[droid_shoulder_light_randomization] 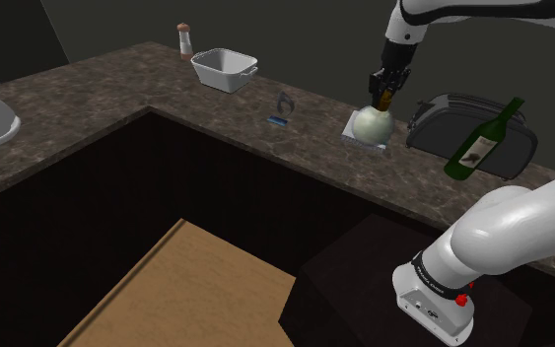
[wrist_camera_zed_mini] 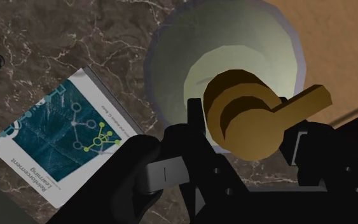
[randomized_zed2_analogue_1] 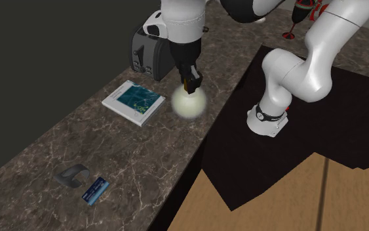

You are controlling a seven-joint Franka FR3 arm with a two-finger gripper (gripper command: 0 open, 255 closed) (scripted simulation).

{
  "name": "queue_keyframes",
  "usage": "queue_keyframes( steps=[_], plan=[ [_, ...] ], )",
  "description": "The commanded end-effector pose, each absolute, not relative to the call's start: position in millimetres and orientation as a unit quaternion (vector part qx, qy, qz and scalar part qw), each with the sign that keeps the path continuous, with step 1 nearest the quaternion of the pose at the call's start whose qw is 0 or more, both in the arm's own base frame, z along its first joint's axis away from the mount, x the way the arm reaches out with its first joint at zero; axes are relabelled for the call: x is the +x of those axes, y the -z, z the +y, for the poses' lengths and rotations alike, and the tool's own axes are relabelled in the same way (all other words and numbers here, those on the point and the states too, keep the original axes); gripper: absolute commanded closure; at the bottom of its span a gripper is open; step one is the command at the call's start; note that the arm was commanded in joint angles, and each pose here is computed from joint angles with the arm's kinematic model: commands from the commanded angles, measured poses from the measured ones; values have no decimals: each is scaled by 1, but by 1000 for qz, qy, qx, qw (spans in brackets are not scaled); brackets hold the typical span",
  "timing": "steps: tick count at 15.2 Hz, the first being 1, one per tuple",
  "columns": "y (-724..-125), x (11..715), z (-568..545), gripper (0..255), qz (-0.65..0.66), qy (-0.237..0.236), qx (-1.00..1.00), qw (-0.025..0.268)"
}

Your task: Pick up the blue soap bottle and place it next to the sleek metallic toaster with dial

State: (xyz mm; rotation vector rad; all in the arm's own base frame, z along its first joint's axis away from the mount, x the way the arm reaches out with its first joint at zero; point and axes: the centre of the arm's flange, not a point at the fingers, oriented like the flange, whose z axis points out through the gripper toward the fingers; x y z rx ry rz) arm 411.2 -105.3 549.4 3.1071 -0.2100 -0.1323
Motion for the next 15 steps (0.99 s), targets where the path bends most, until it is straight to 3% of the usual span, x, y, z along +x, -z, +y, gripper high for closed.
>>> queue_keyframes(
  steps=[1,15],
  plan=[
    [-560,411,-106,255,-67,42,997,12],
    [-634,411,-106,255,-67,42,997,12]
  ],
)
